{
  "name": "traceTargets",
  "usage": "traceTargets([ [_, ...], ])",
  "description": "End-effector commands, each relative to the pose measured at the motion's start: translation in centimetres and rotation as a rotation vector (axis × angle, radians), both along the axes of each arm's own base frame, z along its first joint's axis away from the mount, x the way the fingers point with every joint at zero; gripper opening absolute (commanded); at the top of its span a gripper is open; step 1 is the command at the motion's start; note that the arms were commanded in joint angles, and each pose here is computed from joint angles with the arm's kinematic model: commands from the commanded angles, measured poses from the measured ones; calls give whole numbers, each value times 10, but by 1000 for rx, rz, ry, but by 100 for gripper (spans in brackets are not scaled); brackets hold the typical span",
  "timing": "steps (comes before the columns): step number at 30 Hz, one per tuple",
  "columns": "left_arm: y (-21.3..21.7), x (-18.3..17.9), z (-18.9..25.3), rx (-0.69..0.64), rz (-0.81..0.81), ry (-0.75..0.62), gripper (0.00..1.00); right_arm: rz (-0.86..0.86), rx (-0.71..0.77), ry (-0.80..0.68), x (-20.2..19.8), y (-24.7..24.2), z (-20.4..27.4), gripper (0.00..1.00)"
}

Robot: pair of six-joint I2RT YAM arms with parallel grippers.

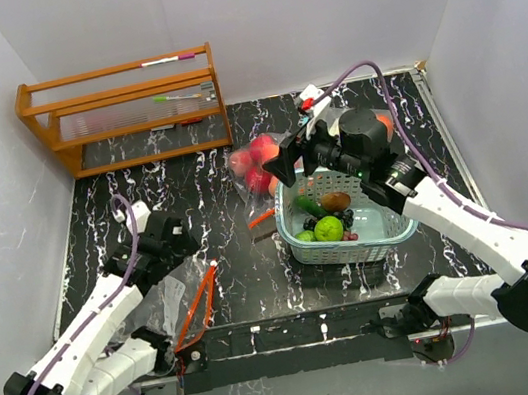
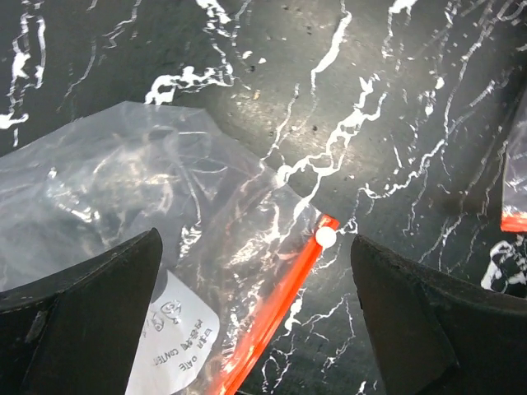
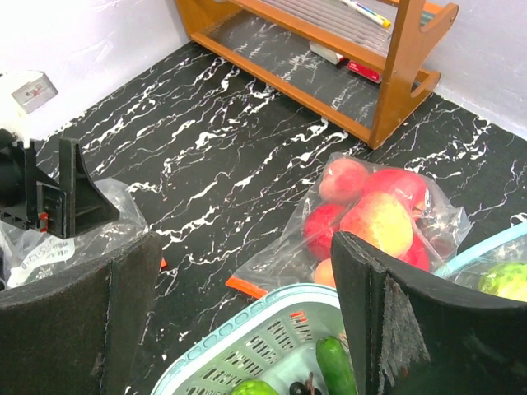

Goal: Place the food in the zip-top bag and seal the zipper
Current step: Pick up the zipper food storage bag at the center of the board.

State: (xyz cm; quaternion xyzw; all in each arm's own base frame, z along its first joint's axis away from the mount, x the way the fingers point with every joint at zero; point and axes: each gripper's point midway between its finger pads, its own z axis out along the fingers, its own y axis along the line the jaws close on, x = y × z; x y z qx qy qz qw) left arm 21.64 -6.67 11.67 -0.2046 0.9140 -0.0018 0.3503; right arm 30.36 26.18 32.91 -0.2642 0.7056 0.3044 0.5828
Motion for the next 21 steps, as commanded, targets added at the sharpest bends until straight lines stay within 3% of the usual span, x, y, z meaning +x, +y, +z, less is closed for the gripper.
traceTargets([
  [1,28,-12,3,58,225,-34,97,1,43,-29,-5,-2,15,86],
  [10,28,-30,-39,12,323,34,97,-3,54,-31,-13,-8,14,85],
  [15,32,-31,-46,7,332,6,96,-36,33,-28,-15,-17,9,85],
  [17,30,-28,-44,2,322,-4,87,-45,26,-29,-14,-18,7,85],
  [19,24,-24,-44,-16,298,-7,71,-48,25,-29,-13,-19,7,85],
  [21,17,-20,-44,-48,269,-18,33,-51,24,-29,-12,-18,7,85],
])
